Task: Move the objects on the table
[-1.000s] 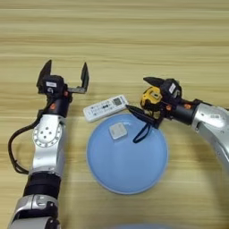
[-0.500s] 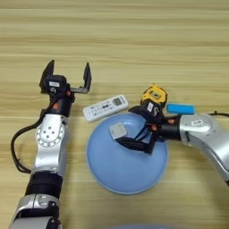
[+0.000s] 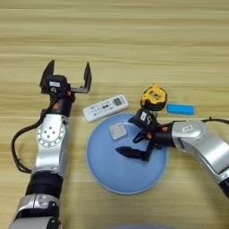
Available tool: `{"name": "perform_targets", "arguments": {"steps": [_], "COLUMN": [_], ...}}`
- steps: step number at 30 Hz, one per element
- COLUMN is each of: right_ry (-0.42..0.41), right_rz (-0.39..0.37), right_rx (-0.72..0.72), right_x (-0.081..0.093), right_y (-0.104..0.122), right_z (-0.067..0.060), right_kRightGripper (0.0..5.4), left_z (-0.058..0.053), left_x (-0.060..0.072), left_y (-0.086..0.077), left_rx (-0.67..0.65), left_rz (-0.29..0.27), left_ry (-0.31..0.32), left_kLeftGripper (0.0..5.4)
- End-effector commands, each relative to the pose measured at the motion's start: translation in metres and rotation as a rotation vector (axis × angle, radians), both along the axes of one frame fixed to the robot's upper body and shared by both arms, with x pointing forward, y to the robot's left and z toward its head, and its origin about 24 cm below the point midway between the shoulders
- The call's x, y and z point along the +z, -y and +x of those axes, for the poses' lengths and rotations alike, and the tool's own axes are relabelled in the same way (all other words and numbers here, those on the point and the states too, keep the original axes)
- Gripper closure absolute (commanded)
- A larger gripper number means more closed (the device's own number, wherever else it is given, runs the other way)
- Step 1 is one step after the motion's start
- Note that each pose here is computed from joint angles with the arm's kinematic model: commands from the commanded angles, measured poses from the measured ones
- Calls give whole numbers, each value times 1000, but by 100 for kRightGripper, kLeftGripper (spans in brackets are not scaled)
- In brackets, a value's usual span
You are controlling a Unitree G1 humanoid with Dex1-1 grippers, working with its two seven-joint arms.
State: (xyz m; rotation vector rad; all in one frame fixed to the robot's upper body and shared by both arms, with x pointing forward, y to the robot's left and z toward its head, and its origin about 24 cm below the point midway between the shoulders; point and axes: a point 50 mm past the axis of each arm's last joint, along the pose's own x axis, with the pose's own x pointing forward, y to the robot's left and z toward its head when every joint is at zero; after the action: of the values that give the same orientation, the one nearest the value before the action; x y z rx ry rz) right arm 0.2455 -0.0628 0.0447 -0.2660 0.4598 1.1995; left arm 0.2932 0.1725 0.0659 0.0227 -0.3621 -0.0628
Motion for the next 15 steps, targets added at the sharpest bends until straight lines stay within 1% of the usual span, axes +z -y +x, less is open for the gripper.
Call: {"name": "perform_targets", "arguments": {"steps": [1,9,15], "right_ry": [23,46,54], "right_rz": [-17,-20,-10], "right_rx": [2,-9,2], "right_x": [-2,-6,-5], "right_y": [-3,-8,-13], "right_z": [4,9,7], "right_kRightGripper": [0,0,0], "left_z": [2,3,3], "left_x": [2,2,2], "left_y": [4,5,5], "left_rx": [-3,-2,0], "left_rz": [1,-1,-1], "left_ry": [6,6,6], "left_kLeftGripper": [3,3,3]}}
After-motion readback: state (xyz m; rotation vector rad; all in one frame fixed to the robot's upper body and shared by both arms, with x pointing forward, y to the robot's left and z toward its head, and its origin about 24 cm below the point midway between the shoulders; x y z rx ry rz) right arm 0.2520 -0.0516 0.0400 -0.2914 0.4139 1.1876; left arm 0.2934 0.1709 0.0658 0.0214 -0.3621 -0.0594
